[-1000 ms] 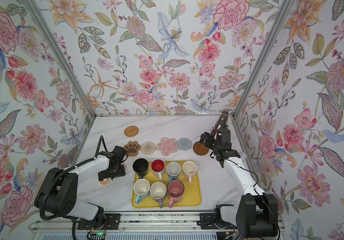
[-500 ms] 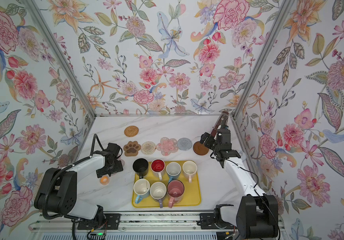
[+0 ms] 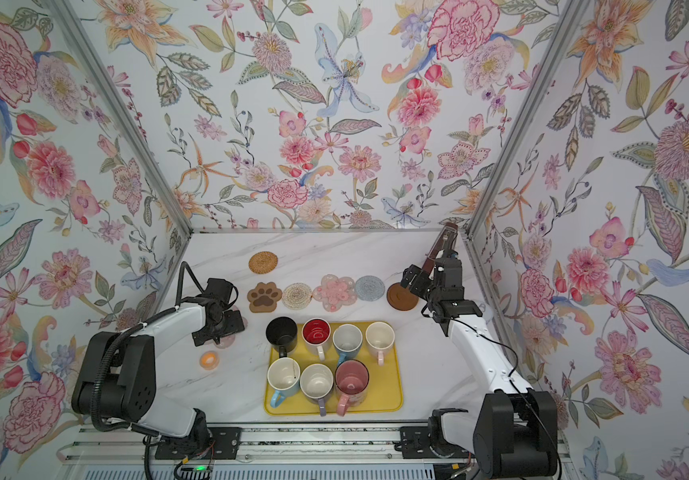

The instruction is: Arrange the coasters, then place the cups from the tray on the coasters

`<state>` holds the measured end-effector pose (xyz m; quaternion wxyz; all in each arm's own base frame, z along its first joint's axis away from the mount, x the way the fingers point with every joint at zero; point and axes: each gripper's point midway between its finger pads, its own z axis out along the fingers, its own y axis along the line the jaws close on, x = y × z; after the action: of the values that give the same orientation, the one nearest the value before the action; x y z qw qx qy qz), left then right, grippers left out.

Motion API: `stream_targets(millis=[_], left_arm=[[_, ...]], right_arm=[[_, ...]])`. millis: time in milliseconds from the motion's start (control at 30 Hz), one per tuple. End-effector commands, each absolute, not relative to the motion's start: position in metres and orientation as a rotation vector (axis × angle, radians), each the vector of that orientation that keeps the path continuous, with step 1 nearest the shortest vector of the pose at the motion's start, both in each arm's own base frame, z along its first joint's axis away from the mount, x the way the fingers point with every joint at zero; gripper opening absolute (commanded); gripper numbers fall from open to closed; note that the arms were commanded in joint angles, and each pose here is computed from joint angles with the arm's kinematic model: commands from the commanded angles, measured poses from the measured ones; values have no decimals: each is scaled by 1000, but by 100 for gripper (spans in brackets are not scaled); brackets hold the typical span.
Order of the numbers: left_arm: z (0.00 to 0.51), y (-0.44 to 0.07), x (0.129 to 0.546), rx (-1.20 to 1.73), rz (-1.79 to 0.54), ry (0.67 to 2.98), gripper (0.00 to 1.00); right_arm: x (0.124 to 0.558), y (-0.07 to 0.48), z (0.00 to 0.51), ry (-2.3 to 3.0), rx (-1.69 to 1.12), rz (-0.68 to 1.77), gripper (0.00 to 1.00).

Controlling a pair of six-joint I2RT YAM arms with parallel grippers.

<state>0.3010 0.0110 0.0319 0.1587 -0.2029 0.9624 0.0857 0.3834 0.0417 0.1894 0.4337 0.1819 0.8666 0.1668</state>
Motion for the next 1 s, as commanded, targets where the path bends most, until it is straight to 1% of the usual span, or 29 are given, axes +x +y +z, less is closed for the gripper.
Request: stream_targets(millis=[0,200,467,567,600,733,967], left_arm=[[33,12,310,-580,205,2742,97],[33,14,310,-587,183,2740,96],[19,21,300,-662,141,2758,96],[19,21,304,-679,122,2743,96],[10,21,302,-690,128,2771,96],[3,23,303,-708,136,2775,95],[2,31,310,-737,142,2756,95]], right_arm=[[383,40,195,2149,442,393,99],[386,42,192,2155,443,406,99],[387,42,190,2153,444,411,99],[387,43,189,2154,445,413,99],[387,42,189,2155,444,411,99],[386,41,189,2153,446,409,99],[387,42,188,2153,447,413,99]])
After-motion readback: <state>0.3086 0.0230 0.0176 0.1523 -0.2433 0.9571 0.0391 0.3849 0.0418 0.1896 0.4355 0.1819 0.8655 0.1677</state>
